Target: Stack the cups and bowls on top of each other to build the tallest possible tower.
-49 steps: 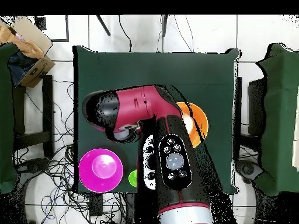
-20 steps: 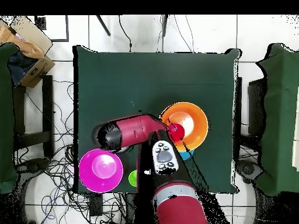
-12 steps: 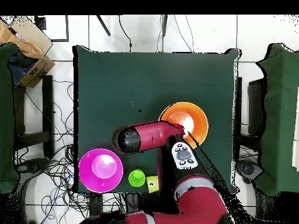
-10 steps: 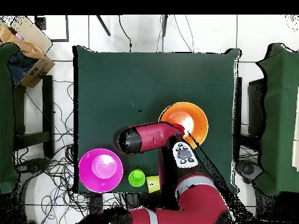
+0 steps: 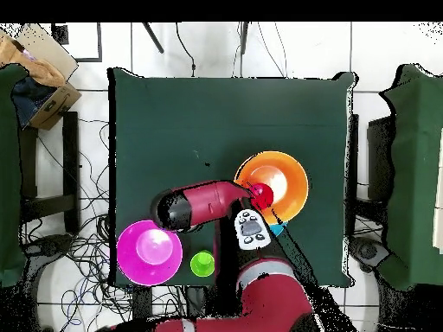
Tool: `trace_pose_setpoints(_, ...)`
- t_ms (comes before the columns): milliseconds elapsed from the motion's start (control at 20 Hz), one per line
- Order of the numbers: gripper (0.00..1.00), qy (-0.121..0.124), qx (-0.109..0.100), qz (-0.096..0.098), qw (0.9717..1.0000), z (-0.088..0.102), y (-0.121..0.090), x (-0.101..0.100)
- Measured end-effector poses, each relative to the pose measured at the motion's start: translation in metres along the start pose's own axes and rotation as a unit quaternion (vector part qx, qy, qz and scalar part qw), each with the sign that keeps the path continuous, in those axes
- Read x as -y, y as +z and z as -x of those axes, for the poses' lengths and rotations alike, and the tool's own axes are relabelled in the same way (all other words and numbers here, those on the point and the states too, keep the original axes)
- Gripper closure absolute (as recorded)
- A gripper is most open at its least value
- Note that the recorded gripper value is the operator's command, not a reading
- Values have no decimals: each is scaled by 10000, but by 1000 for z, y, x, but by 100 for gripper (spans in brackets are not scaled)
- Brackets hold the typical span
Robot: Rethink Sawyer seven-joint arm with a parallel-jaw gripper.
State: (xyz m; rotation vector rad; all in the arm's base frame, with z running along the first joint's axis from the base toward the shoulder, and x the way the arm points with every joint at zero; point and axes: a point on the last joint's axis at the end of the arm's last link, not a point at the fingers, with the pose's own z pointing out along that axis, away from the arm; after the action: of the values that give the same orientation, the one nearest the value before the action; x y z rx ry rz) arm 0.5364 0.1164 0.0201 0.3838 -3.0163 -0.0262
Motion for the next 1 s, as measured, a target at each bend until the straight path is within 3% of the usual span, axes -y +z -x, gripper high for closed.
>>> trace_pose_setpoints(50,0,22,-48,9,10000,1,-5,-2)
trace_pose_setpoints(250,0,233,-579,113,9980,6,-41,-11)
trace_pose_setpoints(400,0,376,-1026,187,9938,7,-70,-12)
trace_pose_setpoints(700,0,389,-1268,172,9910,8,-87,-12)
trace_pose_setpoints(1000,0,261,-1263,154,9915,2,-73,-29)
